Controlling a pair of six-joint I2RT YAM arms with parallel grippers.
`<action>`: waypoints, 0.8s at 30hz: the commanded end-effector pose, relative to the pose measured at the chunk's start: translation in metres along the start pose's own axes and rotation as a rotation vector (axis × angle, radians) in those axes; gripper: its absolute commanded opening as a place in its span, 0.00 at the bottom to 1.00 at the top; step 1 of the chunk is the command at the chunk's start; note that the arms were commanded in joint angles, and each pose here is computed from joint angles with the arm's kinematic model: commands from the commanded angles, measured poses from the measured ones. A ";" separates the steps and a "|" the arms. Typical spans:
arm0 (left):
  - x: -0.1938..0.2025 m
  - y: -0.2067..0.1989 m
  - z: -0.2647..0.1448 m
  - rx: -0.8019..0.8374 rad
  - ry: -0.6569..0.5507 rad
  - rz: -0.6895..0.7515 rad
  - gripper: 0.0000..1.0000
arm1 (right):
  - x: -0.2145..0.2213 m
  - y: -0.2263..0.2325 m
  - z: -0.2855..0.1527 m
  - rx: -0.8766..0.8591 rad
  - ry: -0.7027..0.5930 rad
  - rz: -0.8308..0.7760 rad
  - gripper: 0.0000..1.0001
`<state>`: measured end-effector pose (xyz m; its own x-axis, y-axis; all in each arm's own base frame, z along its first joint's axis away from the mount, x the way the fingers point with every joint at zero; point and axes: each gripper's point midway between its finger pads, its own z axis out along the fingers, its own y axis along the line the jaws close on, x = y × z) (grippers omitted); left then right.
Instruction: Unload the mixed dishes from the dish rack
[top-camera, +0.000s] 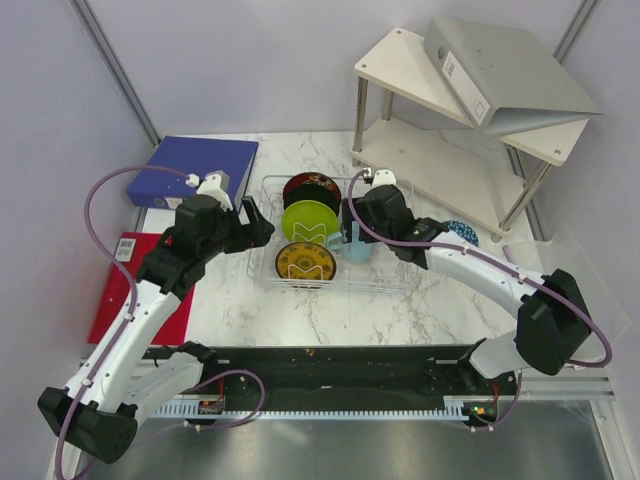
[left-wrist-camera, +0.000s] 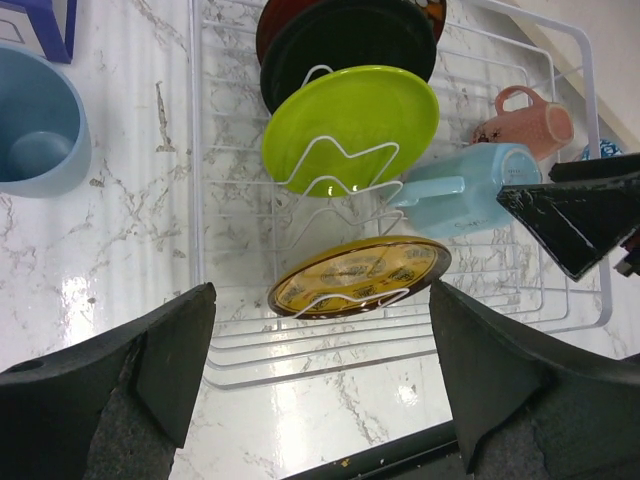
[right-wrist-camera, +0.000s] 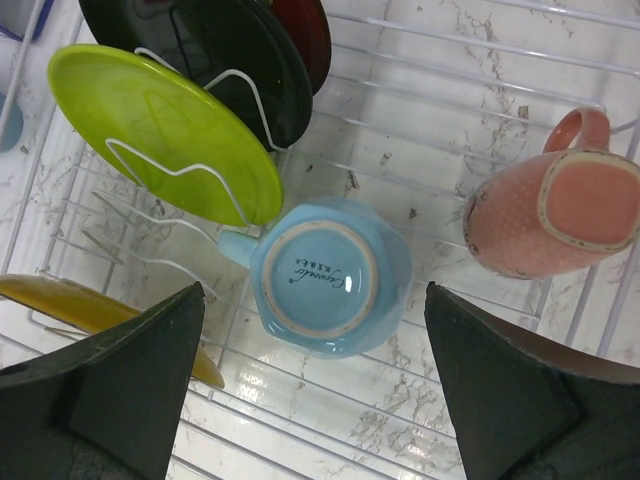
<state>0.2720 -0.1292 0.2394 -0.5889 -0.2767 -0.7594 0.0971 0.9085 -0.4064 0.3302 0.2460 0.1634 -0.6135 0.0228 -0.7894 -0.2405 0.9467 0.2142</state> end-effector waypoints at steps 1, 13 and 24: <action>-0.005 -0.007 -0.006 0.057 -0.051 0.043 0.94 | -0.004 0.008 0.012 -0.011 0.003 -0.022 0.98; 0.010 -0.003 0.003 0.050 -0.014 0.028 0.94 | 0.031 -0.008 0.037 0.062 0.093 -0.063 0.98; 0.017 -0.001 0.006 0.044 0.002 0.023 0.94 | 0.036 -0.013 0.038 0.077 0.096 -0.086 0.66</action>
<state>0.2632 -0.1305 0.2179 -0.6063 -0.2639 -0.7502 0.1085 0.9070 -0.4068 0.3355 0.2473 0.1046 -0.6850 -0.0856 -0.7235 -0.2403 0.9641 0.1134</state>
